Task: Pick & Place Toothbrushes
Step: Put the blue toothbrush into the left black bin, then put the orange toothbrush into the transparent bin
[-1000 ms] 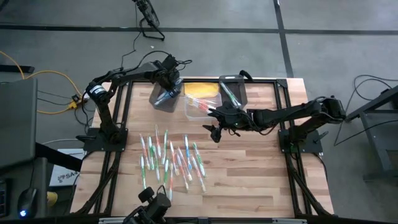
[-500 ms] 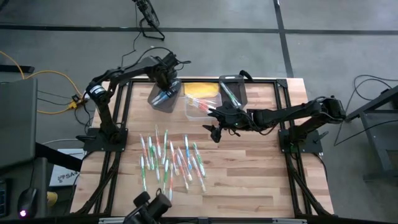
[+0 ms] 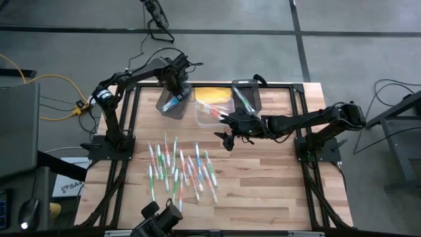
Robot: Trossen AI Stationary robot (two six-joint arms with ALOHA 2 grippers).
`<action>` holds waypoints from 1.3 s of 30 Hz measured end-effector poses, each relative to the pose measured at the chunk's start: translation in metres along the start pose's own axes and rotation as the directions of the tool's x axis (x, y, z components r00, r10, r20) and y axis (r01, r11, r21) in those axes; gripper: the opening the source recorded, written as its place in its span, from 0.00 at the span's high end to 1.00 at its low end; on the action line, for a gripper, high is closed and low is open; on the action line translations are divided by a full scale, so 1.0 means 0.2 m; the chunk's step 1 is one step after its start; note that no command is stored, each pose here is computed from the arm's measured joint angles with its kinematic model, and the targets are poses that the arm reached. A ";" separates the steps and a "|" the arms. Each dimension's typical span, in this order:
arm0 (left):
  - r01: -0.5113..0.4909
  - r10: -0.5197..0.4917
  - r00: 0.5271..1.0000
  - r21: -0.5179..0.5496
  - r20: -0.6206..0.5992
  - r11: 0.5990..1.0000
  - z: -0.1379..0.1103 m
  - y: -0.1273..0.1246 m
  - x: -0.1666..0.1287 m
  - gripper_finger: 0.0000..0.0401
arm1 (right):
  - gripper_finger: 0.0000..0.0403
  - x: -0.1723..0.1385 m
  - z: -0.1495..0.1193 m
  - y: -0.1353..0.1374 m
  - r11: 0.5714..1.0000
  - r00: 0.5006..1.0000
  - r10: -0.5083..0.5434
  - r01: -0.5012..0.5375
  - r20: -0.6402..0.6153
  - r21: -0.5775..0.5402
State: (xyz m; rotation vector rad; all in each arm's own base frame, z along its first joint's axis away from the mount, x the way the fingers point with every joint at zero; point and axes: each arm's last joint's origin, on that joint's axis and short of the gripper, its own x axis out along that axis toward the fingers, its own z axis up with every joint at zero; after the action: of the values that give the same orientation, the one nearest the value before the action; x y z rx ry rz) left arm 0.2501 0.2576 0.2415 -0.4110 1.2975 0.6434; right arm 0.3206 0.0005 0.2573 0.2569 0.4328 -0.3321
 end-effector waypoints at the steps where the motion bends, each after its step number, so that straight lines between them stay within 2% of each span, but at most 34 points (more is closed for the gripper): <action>1: 0.001 -0.001 1.000 0.002 -0.002 1.000 0.00 0.00 -0.01 0.74 | 0.28 0.00 0.00 0.00 1.000 1.000 0.000 0.000 0.000 0.002; 5: 0.001 -0.001 1.000 0.011 -0.022 1.000 -0.01 -0.01 -0.01 0.67 | 0.28 0.00 0.00 0.01 1.000 1.000 0.004 -0.004 -0.003 0.000; 8: -0.002 0.002 1.000 0.008 -0.002 1.000 -0.01 -0.01 -0.05 0.64 | 0.28 -0.01 -0.01 0.02 1.000 1.000 0.012 -0.012 -0.009 0.007; 15: -0.006 0.000 0.981 0.031 0.195 1.000 -0.03 -0.06 -0.27 0.64 | 0.28 -0.02 -0.06 0.05 0.994 0.996 0.009 0.000 -0.086 0.107; 18: -0.002 -0.026 0.948 0.088 0.316 0.996 -0.08 -0.13 -0.36 0.64 | 0.28 -0.03 -0.09 0.07 0.993 0.994 -0.001 0.013 -0.111 0.116; 22: 0.032 -0.097 0.924 0.177 0.370 0.984 -0.19 -0.25 -0.40 0.64 | 0.28 -0.06 -0.12 0.12 0.996 0.990 0.000 0.013 -0.138 0.091; 26: 0.032 -0.163 0.901 0.314 0.401 0.949 -0.31 -0.38 -0.40 0.64 | 0.28 -0.09 -0.14 0.13 0.996 0.986 -0.033 0.046 -0.165 0.077; 29: 0.055 -0.246 0.893 0.451 0.378 0.891 -0.39 -0.47 -0.37 0.64 | 0.28 -0.14 -0.15 0.12 0.990 0.979 -0.120 0.131 -0.167 0.057; 31: 0.073 -0.279 0.895 0.502 0.348 0.862 -0.43 -0.53 -0.34 0.64 | 0.28 -0.18 -0.15 0.11 0.982 0.973 -0.170 0.180 -0.155 0.052; 33: 0.098 -0.291 0.903 0.505 0.317 0.857 -0.48 -0.56 -0.30 0.64 | 0.28 -0.24 -0.13 0.10 0.972 0.964 -0.224 0.231 -0.142 0.037; 35: 0.133 -0.295 0.909 0.467 0.293 0.874 -0.50 -0.59 -0.27 0.64 | 0.28 -0.28 -0.13 0.09 0.963 0.956 -0.265 0.269 -0.123 0.019; 39: 0.208 -0.285 0.926 0.297 0.246 0.932 -0.57 -0.58 -0.20 0.64 | 0.28 -0.37 -0.12 0.06 0.946 0.941 -0.322 0.323 -0.107 -0.005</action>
State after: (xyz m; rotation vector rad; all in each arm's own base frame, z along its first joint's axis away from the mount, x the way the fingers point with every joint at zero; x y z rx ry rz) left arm 0.2339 0.0896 0.2457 -0.2450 1.0154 0.2931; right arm 0.2542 0.0383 0.2718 0.2167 0.5802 -0.6451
